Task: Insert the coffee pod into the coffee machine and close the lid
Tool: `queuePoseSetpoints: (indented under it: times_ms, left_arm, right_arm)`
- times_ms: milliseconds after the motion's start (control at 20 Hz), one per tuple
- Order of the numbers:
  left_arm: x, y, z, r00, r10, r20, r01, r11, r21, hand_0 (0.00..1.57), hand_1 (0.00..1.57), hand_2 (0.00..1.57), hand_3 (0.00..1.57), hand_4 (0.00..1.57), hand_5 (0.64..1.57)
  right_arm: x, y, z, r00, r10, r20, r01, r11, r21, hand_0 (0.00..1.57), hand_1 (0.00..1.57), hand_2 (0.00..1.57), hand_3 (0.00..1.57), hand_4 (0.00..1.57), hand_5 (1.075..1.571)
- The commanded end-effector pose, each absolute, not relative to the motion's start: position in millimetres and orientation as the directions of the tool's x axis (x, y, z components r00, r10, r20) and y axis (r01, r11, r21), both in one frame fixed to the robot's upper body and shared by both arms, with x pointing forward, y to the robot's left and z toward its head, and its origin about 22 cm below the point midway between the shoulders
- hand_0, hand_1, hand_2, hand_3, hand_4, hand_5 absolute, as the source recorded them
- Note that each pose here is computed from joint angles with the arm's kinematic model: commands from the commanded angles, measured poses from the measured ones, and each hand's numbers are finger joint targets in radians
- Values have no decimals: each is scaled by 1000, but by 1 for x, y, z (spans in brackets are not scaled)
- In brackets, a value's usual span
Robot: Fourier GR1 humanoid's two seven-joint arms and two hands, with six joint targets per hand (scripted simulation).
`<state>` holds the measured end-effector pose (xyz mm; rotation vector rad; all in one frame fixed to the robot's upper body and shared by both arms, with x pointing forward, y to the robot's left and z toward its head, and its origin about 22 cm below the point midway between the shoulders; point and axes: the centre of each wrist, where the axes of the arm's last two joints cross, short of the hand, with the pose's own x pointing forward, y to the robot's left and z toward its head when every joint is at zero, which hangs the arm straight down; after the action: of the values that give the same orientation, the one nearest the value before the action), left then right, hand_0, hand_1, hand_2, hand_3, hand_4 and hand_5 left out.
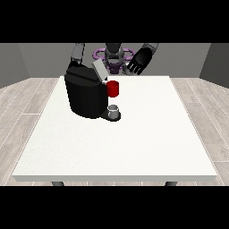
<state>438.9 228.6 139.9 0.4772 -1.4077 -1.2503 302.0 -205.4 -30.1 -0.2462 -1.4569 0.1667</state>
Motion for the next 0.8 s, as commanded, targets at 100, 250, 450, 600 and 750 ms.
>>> queuePoseSetpoints:
  times_ms: [100, 250, 450, 600, 750]
  left_arm:
    - [451, 225, 202, -283, -817, 502, 322, 412, 852, 1221, 1221, 1266, 1292, 509, 1571]
    - [454, 231, 204, -238, -811, 535, 300, 463, 834, 1195, 1195, 1240, 1260, 489, 1571]
    - [457, 235, 234, -247, -835, 492, 216, 448, 868, 1174, 1174, 1254, 1266, 479, 1571]
    - [457, 245, 236, -218, -851, 477, 179, 446, 877, 1225, 1225, 1279, 1251, 482, 1571]
    - [457, 256, 273, -262, -843, 470, 151, 446, 883, 1225, 1225, 1284, 1233, 478, 1571]
  right_arm:
    - [306, -187, -24, 28, 222, 975, 14, 975, -223, 0, 0, 0, 0, 0, 1571]
    - [306, -180, -13, -2, 238, 971, -7, 971, -238, 0, 0, 0, 0, 0, 1571]
    - [319, -194, 14, -87, 247, 965, 2, 969, -248, 0, 0, 0, 0, 0, 1571]
    - [313, -183, 13, -109, 221, 969, 6, 975, -222, 0, 0, 0, 0, 0, 1571]
    - [337, -176, 58, -151, 245, 958, 33, 970, -242, 0, 0, 0, 0, 0, 1571]
